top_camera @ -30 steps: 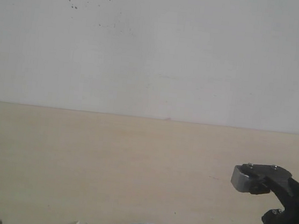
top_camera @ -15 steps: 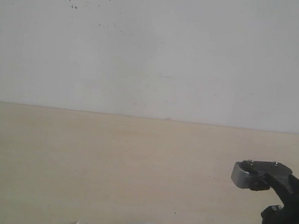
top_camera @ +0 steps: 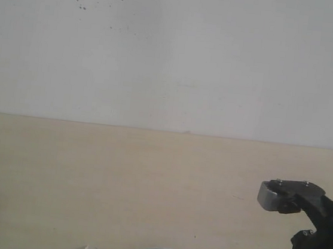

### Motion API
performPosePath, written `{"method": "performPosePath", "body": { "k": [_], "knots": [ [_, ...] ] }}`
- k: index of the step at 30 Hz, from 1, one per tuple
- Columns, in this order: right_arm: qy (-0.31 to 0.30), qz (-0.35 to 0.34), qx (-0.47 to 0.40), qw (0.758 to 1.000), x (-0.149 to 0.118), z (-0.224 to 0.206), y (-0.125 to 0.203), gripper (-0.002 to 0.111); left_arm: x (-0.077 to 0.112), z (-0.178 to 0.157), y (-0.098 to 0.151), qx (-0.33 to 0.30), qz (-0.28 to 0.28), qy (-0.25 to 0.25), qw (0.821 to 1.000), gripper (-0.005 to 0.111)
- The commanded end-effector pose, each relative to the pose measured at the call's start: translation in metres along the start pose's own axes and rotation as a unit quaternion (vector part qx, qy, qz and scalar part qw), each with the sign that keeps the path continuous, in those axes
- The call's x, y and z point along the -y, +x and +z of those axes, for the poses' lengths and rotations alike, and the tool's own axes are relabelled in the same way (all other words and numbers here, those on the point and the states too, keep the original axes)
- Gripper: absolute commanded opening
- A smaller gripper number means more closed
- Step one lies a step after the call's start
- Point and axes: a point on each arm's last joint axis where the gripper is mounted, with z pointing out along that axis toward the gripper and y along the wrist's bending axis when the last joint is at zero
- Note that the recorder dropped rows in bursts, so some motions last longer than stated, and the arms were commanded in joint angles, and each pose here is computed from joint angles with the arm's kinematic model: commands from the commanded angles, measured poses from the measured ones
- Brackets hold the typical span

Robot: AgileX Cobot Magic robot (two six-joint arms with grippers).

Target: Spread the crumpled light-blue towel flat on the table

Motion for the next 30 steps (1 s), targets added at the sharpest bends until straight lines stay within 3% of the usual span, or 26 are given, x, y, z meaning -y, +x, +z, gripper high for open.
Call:
{"method": "performPosePath", "body": {
  "k": [1,3,5,8,10,12,14,23,25,30],
  "knots": [
    [-0.002,-0.002,-0.001,1.000,-0.001,0.000,0.001,0.006,0.001,0.015,0.009,-0.026,0.005,-0.001,1.000,0.044],
    [-0.002,-0.001,-0.001,1.000,-0.001,0.000,0.001,0.006,0.004,0.023,0.011,-0.012,-0.003,0.005,1.000,0.058],
    [-0.003,0.000,0.000,1.000,-0.001,0.000,0.001,0.006,0.006,0.031,0.011,0.009,-0.015,0.014,1.000,0.065],
    [-0.004,0.000,-0.003,1.000,-0.001,0.000,0.001,0.006,0.017,0.040,0.010,0.044,-0.026,0.065,0.997,0.061],
    [-0.004,0.001,-0.004,1.000,-0.001,0.000,0.001,0.006,0.028,0.044,0.008,0.077,0.004,0.121,0.990,0.057],
    [-0.004,0.001,-0.004,1.000,-0.001,0.000,0.001,0.006,0.038,0.047,0.009,0.107,0.069,0.160,0.979,0.053],
    [-0.005,0.001,-0.005,1.000,-0.001,0.000,0.001,0.006,0.041,0.051,0.012,0.119,0.110,0.165,0.973,0.051],
    [-0.005,0.001,-0.005,1.000,-0.001,0.000,0.001,0.006,0.034,0.055,0.009,0.140,0.105,0.125,0.977,0.051],
    [-0.005,0.001,-0.005,1.000,-0.001,0.000,0.001,0.006,0.034,0.055,0.009,0.140,0.106,0.125,0.976,0.046],
    [-0.005,0.001,-0.005,1.000,-0.001,0.000,0.001,0.006,0.035,0.052,0.007,0.139,0.111,0.129,0.975,0.014]
  ]
}}
